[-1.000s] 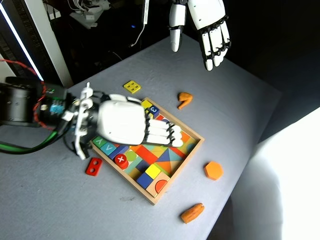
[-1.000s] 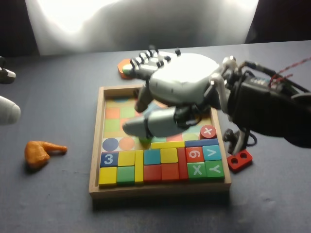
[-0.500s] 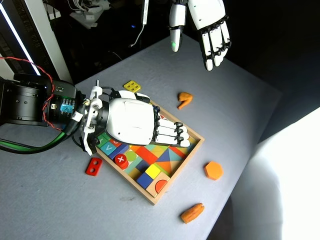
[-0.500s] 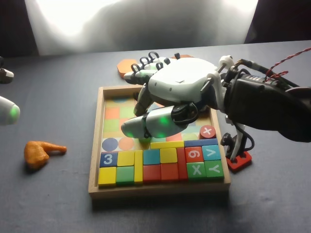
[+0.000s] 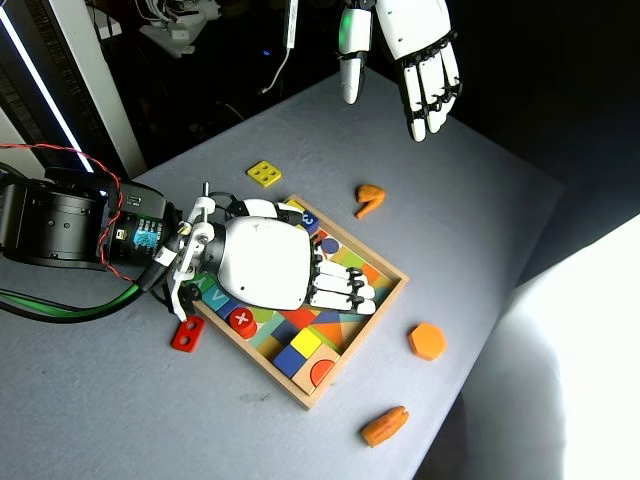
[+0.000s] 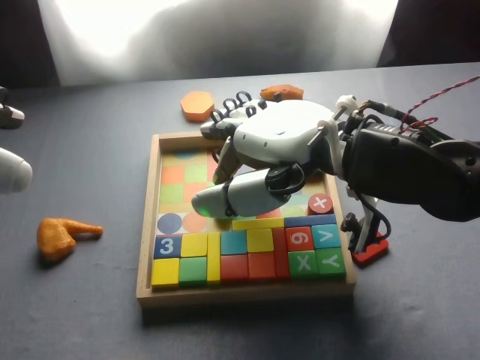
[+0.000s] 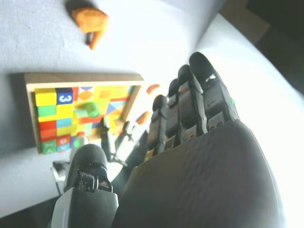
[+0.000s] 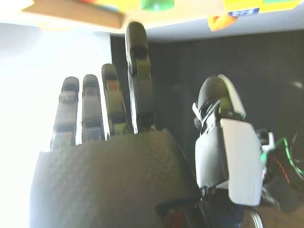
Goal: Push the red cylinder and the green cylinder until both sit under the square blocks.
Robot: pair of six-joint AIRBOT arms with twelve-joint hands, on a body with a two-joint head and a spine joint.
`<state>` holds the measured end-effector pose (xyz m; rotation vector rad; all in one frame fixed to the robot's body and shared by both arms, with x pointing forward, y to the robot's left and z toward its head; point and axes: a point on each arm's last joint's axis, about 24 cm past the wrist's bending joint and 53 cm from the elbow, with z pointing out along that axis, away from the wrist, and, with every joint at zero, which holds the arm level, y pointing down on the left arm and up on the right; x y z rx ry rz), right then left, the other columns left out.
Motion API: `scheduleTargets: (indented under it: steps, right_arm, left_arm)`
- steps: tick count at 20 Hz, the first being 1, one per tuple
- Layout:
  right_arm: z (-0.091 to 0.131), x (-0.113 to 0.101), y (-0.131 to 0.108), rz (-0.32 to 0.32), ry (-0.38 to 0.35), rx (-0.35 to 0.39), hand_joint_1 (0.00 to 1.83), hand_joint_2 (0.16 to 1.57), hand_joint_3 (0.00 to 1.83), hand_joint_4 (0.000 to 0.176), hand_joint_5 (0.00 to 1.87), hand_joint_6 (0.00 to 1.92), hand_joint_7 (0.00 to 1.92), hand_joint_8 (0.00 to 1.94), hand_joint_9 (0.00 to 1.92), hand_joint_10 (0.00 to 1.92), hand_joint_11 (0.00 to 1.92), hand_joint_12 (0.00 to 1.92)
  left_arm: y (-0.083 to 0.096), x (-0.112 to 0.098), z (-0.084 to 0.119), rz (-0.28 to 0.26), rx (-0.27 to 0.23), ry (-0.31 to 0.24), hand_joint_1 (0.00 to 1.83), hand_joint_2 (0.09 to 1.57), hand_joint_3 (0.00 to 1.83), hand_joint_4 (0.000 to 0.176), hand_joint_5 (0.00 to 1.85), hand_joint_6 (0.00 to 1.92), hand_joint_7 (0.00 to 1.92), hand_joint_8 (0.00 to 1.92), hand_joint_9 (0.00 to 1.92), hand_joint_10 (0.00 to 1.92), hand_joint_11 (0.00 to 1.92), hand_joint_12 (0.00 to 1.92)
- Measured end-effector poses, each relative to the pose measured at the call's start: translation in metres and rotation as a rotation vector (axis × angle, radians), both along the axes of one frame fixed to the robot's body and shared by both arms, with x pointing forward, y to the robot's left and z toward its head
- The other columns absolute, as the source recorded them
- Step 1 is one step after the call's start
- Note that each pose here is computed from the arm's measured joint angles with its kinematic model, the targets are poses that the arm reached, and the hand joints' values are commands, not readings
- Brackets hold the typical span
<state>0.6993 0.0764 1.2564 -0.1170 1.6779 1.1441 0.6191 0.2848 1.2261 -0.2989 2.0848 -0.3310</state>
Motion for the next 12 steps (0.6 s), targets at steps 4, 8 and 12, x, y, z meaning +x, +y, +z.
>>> scheduleTargets:
  steps: [4, 8, 12]
  right_arm:
    - [-0.0009, -0.0030, 0.0022, 0.007, -0.018, -0.019, 0.00, 1.16, 0.00, 0.000, 0.86, 0.01, 0.13, 0.02, 0.02, 0.01, 0.00, 0.00]
    - [-0.0055, -0.0049, 0.0031, 0.010, -0.028, -0.039, 0.00, 1.16, 0.00, 0.000, 0.86, 0.01, 0.11, 0.01, 0.02, 0.01, 0.00, 0.00]
    - [-0.0070, -0.0055, 0.0031, 0.008, -0.035, -0.045, 0.00, 1.16, 0.00, 0.000, 0.85, 0.00, 0.14, 0.02, 0.01, 0.00, 0.00, 0.00]
  left_arm:
    - [-0.0002, 0.0000, 0.0001, -0.001, -0.001, 0.000, 0.00, 1.26, 0.00, 0.060, 0.10, 0.00, 0.11, 0.00, 0.17, 0.00, 0.00, 0.69]
    - [0.0004, 0.0000, 0.0000, 0.001, 0.001, 0.000, 0.00, 1.27, 0.00, 0.061, 0.11, 0.00, 0.11, 0.00, 0.17, 0.00, 0.00, 0.69]
    - [-0.0001, 0.0001, 0.0002, 0.000, 0.000, -0.001, 0.00, 1.25, 0.00, 0.065, 0.12, 0.00, 0.13, 0.01, 0.19, 0.01, 0.00, 0.74]
